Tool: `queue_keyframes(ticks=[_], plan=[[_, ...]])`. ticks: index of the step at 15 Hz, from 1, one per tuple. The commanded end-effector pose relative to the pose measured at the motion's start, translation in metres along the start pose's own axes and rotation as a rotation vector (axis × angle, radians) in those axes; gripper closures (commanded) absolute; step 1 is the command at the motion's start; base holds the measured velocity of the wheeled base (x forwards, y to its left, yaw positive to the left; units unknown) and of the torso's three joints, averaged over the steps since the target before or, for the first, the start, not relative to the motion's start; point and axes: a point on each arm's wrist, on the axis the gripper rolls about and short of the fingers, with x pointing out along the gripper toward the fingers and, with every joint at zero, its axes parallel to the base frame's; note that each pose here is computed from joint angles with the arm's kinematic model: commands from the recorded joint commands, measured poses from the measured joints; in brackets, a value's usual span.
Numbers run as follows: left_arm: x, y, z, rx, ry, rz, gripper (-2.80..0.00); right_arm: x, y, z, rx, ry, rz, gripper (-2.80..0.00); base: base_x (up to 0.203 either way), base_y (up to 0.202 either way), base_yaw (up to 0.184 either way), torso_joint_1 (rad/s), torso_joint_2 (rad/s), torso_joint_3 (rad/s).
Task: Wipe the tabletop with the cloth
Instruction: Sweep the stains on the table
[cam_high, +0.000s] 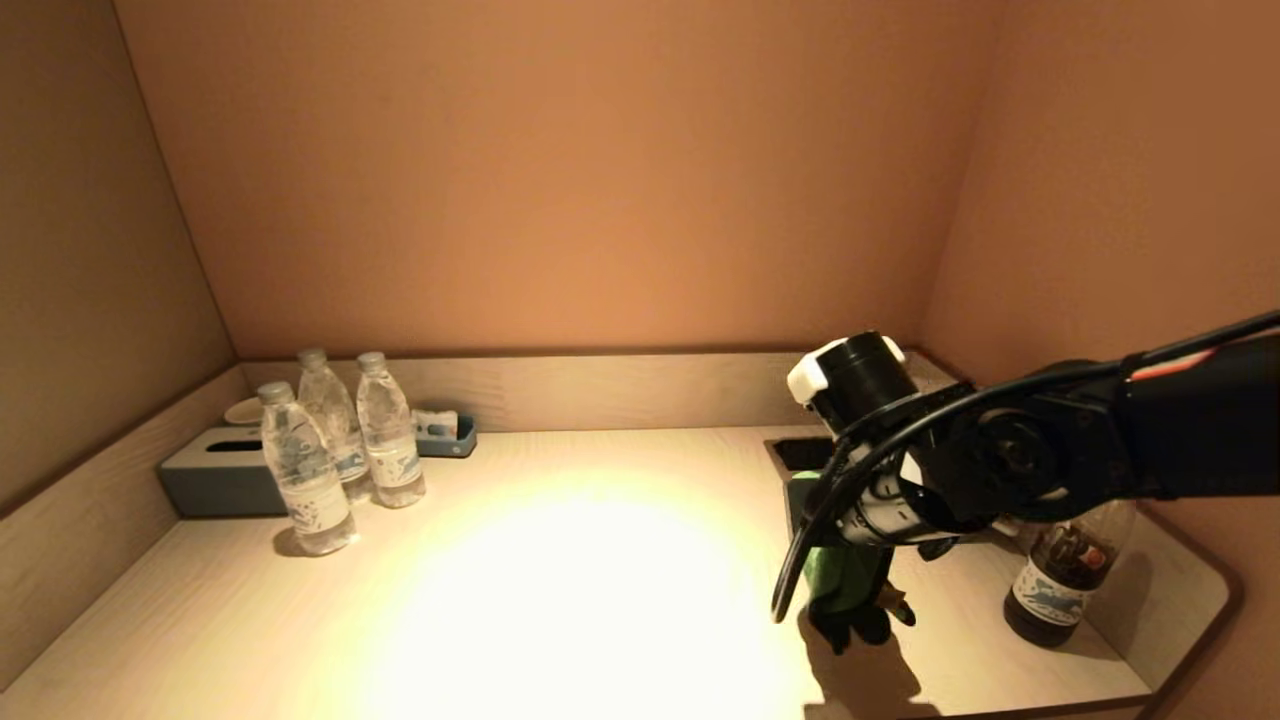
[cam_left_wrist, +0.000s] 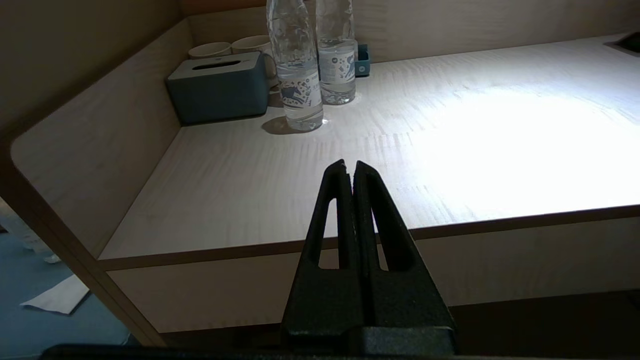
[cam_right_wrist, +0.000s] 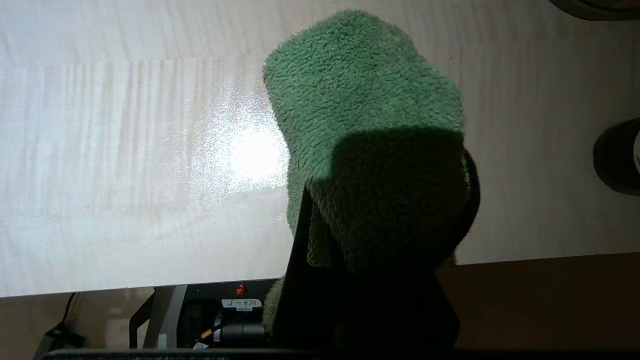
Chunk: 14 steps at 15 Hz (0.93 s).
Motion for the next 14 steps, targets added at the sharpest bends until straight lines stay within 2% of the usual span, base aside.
queue_keyframes(ticks=[1, 4, 8, 11, 13, 14], plan=[[0.0, 0.0, 0.0, 0.001, 0.0, 0.0, 0.0, 0.029, 0.011, 0.002, -0.001, -0.003, -0.001, 0.0, 0.0, 0.0, 0.0, 0.0, 0.0, 0.0], [0.0, 0.0, 0.0, 0.002, 0.001, 0.0, 0.0, 0.042, 0.018, 0.008, 0.0, -0.022, 0.006, 0.0, 0.0, 0.0, 0.0, 0.0, 0.0, 0.0], [0.0, 0.0, 0.0, 0.002, 0.001, 0.0, 0.0, 0.128, 0.042, -0.004, -0.025, 0.1, -0.048, 0.0, 0.0, 0.0, 0.0, 0.0, 0.0, 0.0], [0.0, 0.0, 0.0, 0.001, 0.0, -0.001, 0.0, 0.165, 0.059, -0.005, -0.01, 0.114, -0.049, 0.0, 0.0, 0.0, 0.0, 0.0, 0.0, 0.0], [0.0, 0.0, 0.0, 0.001, 0.0, -0.001, 0.0, 0.168, 0.066, -0.006, -0.01, 0.111, -0.041, 0.0, 0.0, 0.0, 0.0, 0.0, 0.0, 0.0], [0.0, 0.0, 0.0, 0.002, 0.0, 0.0, 0.0, 0.17, 0.077, -0.01, -0.029, 0.111, -0.027, 0.0, 0.0, 0.0, 0.0, 0.0, 0.0, 0.0]])
